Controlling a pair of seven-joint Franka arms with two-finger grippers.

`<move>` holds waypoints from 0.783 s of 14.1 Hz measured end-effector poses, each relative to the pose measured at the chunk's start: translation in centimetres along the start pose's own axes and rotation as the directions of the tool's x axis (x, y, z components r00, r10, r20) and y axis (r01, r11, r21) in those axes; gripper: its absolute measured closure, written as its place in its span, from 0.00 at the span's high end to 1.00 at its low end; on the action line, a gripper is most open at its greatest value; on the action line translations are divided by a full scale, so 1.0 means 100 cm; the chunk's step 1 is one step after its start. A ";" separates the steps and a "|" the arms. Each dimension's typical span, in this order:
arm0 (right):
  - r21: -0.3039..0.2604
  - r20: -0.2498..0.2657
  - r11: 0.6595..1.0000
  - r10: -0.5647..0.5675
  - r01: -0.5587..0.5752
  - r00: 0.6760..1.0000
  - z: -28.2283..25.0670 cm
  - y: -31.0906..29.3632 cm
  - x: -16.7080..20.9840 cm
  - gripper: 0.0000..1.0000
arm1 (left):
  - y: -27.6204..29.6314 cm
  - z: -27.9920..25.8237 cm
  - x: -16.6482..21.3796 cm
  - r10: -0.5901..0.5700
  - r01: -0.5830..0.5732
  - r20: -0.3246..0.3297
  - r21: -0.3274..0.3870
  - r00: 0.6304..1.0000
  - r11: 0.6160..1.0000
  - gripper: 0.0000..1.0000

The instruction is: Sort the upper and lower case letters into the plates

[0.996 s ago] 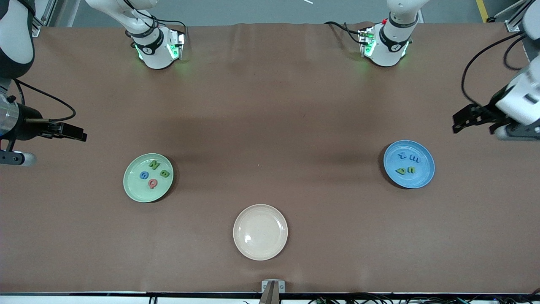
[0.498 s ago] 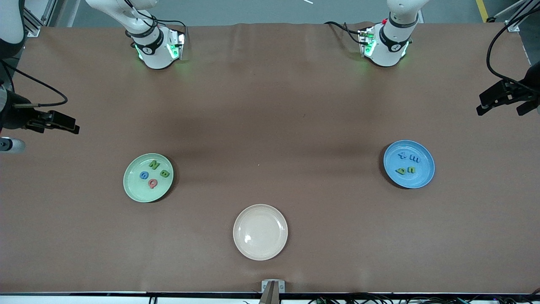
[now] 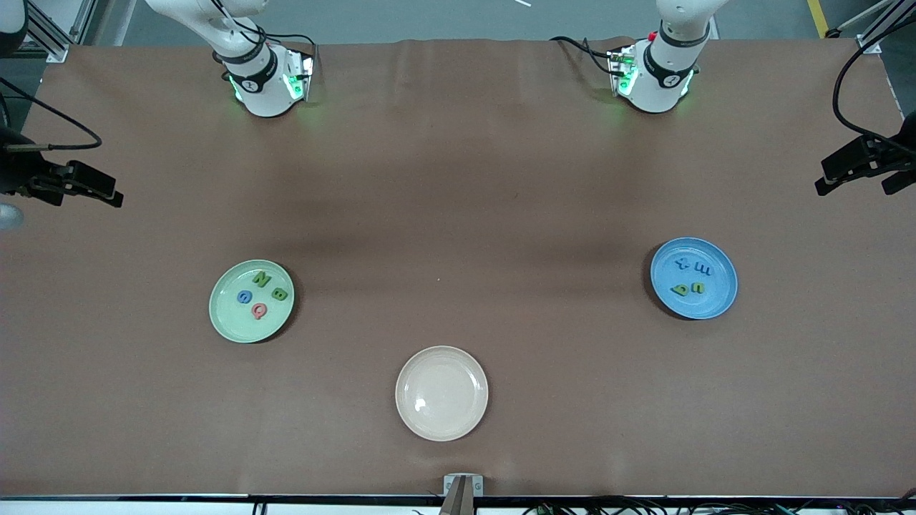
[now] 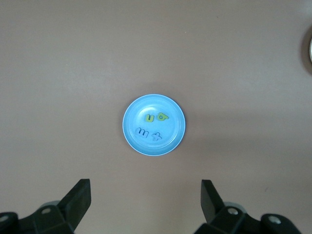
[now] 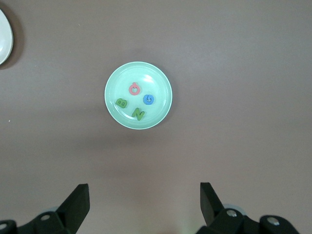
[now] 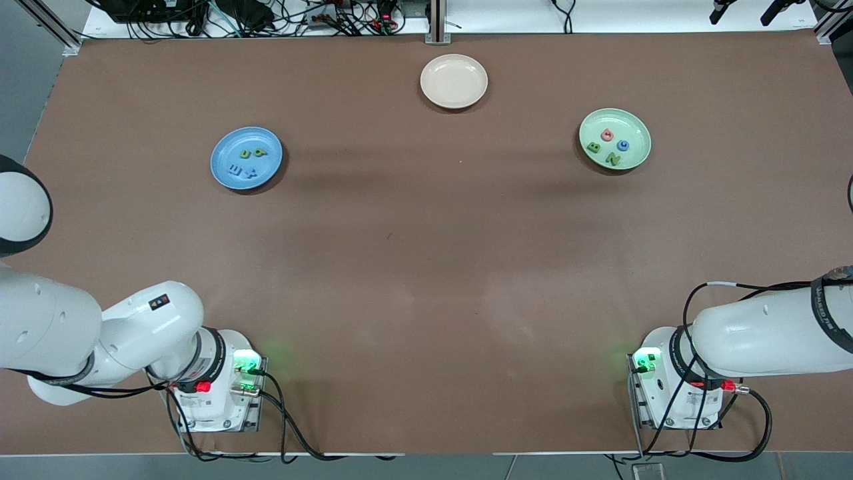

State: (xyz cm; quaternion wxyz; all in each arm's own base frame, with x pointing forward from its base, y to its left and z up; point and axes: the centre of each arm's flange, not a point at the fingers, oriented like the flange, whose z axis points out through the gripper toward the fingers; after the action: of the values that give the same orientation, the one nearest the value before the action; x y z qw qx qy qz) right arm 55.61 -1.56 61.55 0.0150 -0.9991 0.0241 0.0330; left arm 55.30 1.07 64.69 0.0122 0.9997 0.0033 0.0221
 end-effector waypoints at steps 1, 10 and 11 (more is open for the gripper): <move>-0.001 -0.003 1.000 -0.002 0.002 1.000 -0.002 -0.001 -0.002 1.00 | 0.000 0.000 0.000 0.001 -0.001 0.000 -0.001 1.000 1.000 1.00; -0.025 -0.039 1.000 -0.012 0.011 0.999 -0.021 -0.003 -0.028 1.00 | 0.009 0.000 -0.001 0.018 -0.018 0.005 -0.005 1.000 1.000 1.00; -0.029 -0.039 0.999 -0.013 0.012 0.999 -0.021 -0.003 -0.029 1.00 | 0.009 0.000 -0.001 0.018 -0.018 0.005 -0.005 1.000 1.000 1.00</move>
State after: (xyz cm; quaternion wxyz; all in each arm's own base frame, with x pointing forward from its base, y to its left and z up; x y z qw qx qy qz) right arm 52.84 -1.20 63.87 0.0001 -0.9998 0.0179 0.0134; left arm 55.17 0.14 64.74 0.0145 0.9997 -0.0059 0.0195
